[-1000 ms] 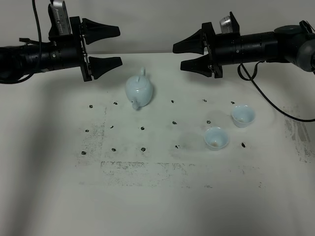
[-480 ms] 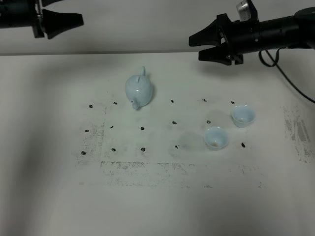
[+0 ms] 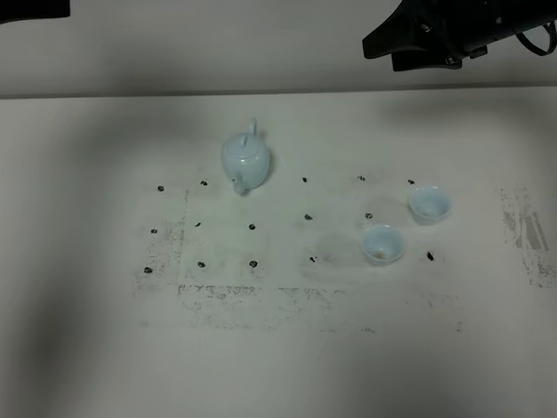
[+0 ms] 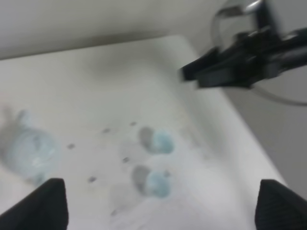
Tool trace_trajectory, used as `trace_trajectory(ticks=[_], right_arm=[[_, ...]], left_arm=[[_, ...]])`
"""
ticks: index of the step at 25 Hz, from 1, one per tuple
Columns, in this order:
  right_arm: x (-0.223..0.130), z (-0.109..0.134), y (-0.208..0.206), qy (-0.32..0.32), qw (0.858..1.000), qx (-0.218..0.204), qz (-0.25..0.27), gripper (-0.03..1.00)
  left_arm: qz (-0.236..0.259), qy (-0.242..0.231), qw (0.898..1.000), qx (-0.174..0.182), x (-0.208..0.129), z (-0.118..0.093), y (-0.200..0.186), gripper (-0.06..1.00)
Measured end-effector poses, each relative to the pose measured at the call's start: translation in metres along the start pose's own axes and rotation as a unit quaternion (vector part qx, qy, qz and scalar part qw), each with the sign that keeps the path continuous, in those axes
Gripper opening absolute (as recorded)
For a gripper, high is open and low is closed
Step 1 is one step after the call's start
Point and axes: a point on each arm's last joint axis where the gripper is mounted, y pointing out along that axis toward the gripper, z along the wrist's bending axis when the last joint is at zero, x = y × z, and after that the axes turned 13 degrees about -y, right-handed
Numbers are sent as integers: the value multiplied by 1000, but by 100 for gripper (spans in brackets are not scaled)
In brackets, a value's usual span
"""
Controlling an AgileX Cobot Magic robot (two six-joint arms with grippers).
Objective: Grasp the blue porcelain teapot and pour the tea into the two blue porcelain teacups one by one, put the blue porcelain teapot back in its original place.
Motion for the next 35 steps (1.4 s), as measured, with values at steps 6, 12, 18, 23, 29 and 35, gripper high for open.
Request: trace_trajectory(ticks=[6, 12, 18, 23, 29, 35], right_arm=[[6, 28, -43, -24, 995, -90, 19, 58], [10, 69, -102, -51, 978, -201, 8, 58], [0, 121, -162, -61, 955, -287, -31, 58], [-45, 144, -182, -40, 942, -332, -6, 58], [-118, 164, -187, -1, 933, -358, 32, 58], [-191, 179, -187, -1, 920, -389, 49, 58]], left_arm=[[14, 1, 995, 102, -12, -6, -18, 75], [42, -31, 985, 164, -39, 9, -20, 74], [4, -64, 977, 201, -59, 40, -7, 73], [-26, -73, 972, 221, -63, 54, -2, 73], [-43, -76, 973, 215, -61, 54, -1, 73], [-49, -71, 976, 200, -59, 51, 0, 73]])
